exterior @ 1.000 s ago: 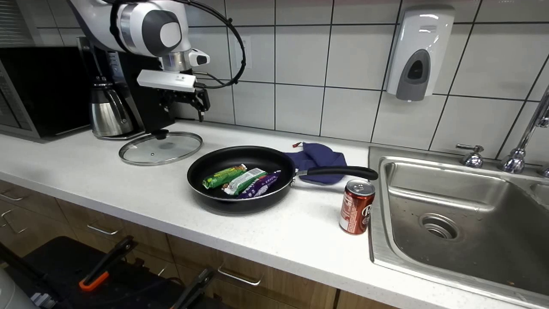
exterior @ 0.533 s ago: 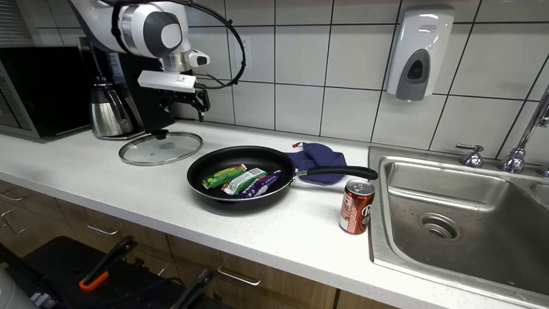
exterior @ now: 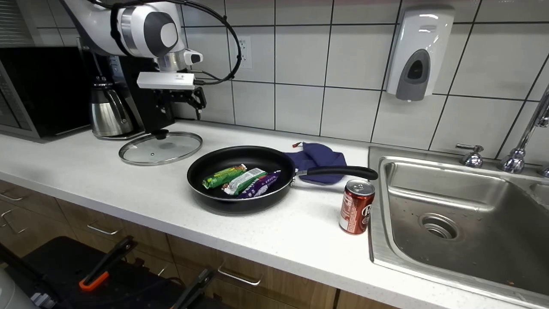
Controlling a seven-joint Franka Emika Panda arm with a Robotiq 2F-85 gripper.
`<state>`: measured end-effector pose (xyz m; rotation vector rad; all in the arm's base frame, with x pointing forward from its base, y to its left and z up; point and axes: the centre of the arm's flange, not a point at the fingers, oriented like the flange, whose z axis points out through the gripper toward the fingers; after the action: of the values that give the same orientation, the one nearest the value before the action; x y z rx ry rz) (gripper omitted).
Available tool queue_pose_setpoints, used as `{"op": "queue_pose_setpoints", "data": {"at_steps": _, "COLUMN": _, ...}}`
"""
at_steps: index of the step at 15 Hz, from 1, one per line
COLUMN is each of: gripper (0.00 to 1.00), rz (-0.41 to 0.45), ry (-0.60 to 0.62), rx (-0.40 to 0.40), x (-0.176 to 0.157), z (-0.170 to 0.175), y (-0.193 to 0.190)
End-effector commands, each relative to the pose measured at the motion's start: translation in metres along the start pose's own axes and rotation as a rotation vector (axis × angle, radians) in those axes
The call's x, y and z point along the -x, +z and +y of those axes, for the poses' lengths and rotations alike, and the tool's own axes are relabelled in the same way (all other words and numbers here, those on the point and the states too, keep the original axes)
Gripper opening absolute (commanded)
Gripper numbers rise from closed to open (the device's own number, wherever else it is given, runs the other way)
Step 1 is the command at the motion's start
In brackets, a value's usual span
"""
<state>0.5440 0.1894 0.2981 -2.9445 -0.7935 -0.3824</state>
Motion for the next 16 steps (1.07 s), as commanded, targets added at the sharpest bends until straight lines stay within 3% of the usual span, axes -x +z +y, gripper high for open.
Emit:
{"op": "queue_pose_setpoints", "data": {"at_steps": 1, "gripper": 1.00, "rz": -0.016, "ry": -0.089, "rx": -0.005, "x": -0.033, "z": -0.017, "y": 0.014}}
{"op": "queue_pose_setpoints", "data": {"at_steps": 12, "gripper": 1.00, "rz": -0.044, "ry": -0.292, "rx": -0.097, "x": -0.089, "z": -0.073, "y": 0.057}}
{"op": "queue_pose_setpoints", "data": {"at_steps": 16, "gripper": 1.00, "rz": -0.108, "ry": -0.334, "rx": -0.097, "x": -0.090, "z": -0.087, "y": 0.058}}
